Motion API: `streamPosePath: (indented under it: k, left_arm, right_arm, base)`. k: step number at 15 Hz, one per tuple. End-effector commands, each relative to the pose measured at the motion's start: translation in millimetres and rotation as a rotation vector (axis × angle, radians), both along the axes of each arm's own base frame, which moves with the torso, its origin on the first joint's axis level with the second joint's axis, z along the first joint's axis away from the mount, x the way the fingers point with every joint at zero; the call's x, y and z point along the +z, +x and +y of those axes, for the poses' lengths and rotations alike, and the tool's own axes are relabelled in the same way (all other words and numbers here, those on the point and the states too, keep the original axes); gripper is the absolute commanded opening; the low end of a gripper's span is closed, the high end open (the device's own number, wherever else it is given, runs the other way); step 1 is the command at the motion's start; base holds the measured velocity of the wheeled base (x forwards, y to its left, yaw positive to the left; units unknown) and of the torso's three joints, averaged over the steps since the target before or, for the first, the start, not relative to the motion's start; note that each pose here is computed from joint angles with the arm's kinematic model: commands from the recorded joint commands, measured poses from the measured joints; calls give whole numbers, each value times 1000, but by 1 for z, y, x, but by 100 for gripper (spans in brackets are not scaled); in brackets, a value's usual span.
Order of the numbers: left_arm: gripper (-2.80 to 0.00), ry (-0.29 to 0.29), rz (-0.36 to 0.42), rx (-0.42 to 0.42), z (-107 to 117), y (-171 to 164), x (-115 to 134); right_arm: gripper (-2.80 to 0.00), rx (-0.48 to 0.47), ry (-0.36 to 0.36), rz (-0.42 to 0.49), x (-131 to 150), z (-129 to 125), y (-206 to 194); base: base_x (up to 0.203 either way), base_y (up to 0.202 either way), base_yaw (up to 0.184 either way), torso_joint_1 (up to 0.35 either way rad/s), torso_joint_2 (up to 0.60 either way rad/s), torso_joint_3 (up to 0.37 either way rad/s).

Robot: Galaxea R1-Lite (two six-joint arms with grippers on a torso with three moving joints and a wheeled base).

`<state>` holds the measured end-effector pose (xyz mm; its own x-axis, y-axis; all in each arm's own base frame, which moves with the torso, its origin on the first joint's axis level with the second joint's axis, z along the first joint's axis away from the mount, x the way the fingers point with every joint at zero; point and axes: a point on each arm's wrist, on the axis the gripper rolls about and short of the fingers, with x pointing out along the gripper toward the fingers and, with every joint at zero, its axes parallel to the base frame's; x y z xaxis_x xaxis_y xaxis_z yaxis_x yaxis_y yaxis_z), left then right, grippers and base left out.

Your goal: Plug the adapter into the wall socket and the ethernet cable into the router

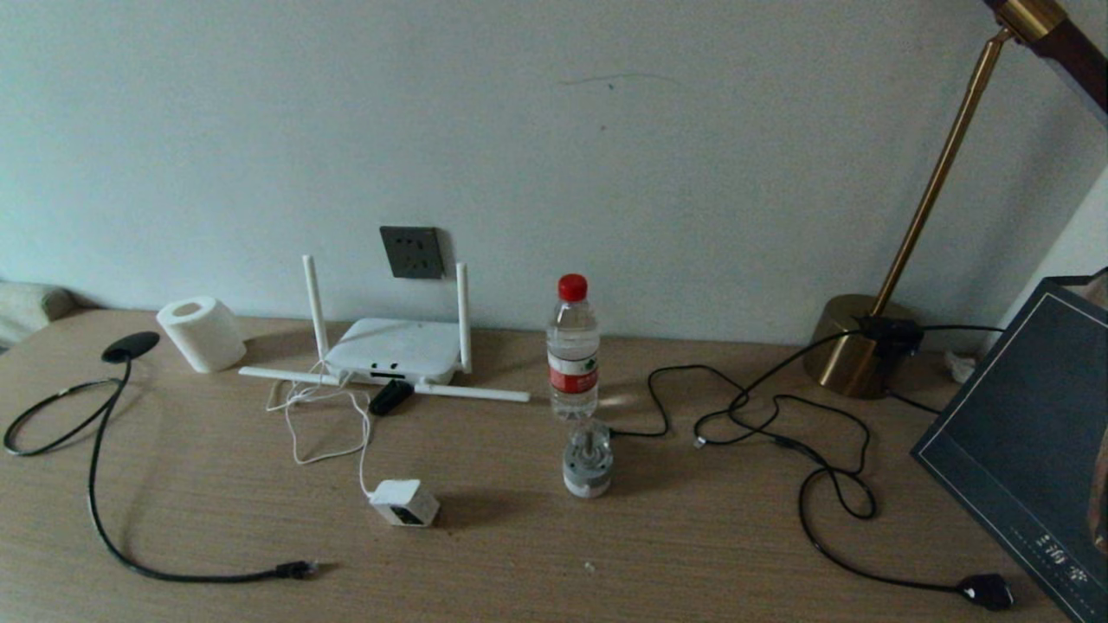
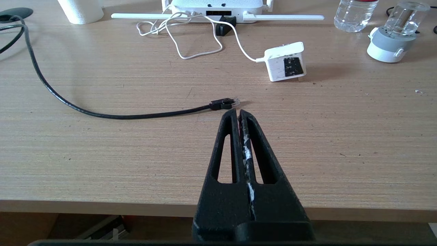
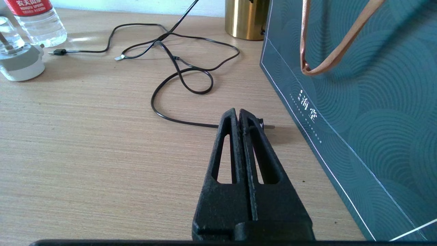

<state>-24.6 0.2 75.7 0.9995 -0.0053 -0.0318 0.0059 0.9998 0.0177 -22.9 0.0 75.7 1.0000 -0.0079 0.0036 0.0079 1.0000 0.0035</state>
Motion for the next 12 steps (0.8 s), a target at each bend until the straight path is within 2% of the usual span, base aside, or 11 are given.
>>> streamPosePath:
  k: [1, 4, 6, 9, 12]
  left_arm:
    - [-280, 1, -4, 1, 0, 0, 0]
    - [-280, 15, -19, 4, 0, -1, 4]
    - [-280, 26, -94, -20, 0, -8, 41]
    - [-280, 29, -2, -127, -2, 15, 100]
    - [-280, 39, 140, -236, -8, 73, 151]
  right_arm:
    - [-280, 0, 0, 1, 0, 0, 0]
    - [-280, 0, 0, 1, 0, 0, 0]
    - [-280, 0, 0, 1, 0, 0, 0]
    - [-280, 0, 0, 1, 0, 0, 0]
    - [-280, 0, 0, 1, 0, 0, 0]
  base:
    - [0, 0, 0, 0, 0, 0]
    - [0, 0, 0, 0, 0, 0]
    - [0, 0, 0, 0, 0, 0]
    - [0, 0, 0, 0, 0, 0]
    - [0, 0, 0, 0, 0, 0]
